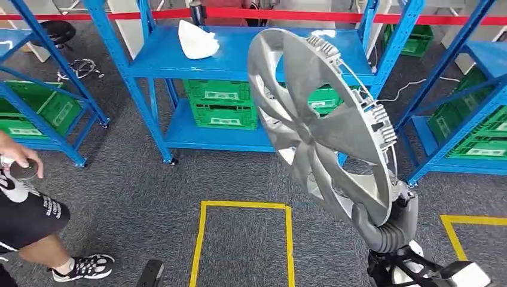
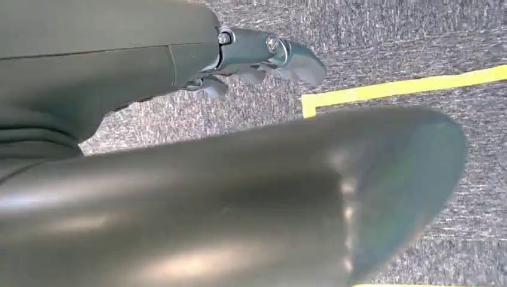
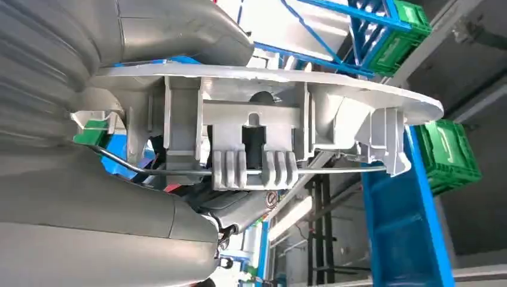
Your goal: Take the parts from the cabinet and place them on the table.
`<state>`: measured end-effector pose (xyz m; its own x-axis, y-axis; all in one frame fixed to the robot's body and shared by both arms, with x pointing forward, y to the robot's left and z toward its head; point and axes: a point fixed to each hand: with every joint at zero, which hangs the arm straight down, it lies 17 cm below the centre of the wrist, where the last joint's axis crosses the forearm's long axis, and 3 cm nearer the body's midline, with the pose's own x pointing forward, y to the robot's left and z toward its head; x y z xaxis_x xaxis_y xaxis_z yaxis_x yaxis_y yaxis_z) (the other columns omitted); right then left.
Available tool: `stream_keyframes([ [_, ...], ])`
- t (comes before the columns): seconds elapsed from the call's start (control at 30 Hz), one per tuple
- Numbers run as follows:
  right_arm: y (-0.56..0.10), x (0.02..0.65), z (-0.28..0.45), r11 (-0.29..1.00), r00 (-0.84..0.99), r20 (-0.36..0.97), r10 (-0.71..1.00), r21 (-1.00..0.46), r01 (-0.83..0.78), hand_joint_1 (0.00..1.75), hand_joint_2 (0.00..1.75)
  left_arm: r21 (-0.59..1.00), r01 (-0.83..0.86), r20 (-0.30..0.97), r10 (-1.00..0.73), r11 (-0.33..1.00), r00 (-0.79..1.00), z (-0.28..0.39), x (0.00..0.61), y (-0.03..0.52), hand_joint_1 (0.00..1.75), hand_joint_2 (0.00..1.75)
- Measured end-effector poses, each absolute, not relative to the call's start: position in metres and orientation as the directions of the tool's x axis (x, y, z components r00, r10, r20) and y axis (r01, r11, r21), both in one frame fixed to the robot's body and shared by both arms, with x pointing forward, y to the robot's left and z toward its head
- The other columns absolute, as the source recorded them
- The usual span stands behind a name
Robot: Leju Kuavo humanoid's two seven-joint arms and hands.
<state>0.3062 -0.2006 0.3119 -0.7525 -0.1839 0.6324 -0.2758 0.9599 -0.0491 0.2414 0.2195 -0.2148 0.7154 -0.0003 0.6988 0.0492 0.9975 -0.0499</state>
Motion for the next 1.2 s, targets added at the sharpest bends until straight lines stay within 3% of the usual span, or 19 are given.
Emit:
stream_keyframes([
  [1.2,-0.185,0.301,0.313,0.936,-0.740,0.630,-0.235,-0.057,-0.346,1.75,1.75,-0.091,0.037,0.695,0.037,0.995,0.718,-0.215,0.233,0.206,0.00,0.00],
])
